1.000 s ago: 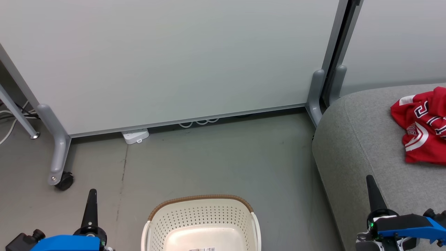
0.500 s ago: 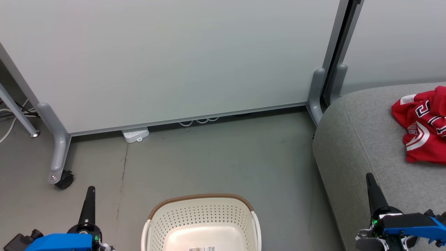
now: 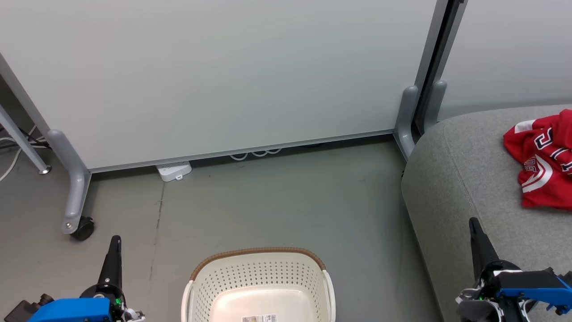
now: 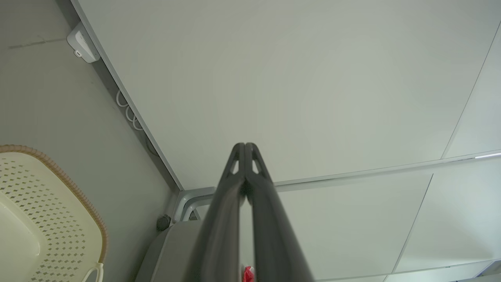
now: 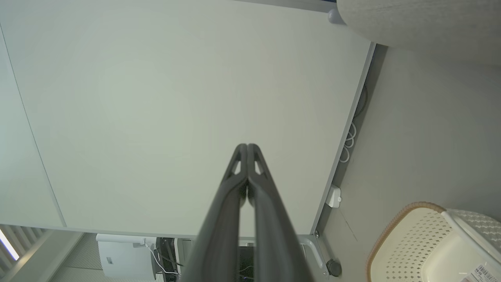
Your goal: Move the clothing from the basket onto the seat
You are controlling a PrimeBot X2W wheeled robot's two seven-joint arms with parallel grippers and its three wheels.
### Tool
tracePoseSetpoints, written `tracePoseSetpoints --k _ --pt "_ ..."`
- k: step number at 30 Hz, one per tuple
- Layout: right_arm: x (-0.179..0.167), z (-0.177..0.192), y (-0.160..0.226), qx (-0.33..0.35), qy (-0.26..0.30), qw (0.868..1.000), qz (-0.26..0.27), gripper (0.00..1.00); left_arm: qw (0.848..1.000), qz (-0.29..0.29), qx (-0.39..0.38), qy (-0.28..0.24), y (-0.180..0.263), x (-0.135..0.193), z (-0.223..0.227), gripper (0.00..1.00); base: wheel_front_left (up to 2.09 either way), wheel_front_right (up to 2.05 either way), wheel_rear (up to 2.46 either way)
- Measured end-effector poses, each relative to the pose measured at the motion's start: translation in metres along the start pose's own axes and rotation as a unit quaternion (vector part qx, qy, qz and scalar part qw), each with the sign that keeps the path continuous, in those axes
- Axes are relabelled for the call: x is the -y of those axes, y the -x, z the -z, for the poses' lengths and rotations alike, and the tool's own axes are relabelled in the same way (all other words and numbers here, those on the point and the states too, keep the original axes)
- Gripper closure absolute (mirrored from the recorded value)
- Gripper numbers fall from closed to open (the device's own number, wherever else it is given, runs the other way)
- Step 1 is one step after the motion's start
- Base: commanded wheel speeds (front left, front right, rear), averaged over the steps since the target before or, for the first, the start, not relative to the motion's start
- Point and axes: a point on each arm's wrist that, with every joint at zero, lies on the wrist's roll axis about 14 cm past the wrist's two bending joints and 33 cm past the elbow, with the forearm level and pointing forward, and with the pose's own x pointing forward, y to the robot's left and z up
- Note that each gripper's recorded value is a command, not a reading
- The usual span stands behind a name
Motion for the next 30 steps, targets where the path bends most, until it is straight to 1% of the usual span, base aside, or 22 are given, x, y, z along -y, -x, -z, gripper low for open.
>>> tracePoseSetpoints --k 22,30 --pt "-0.0054 0.0012 -0.0039 -0.007 -0.079 0.997 -0.012 1.00 0.997 0.011 -0.001 0.075 -0.0034 0.0044 -0.0033 1.00 0.00 0.00 0.00" --pt "-0.0057 0.0010 -0.0040 -0.007 -0.082 0.997 -0.013 1.00 0.997 0.012 -0.001 0.076 -0.0034 0.0045 -0.0036 1.00 0.00 0.00 0.00"
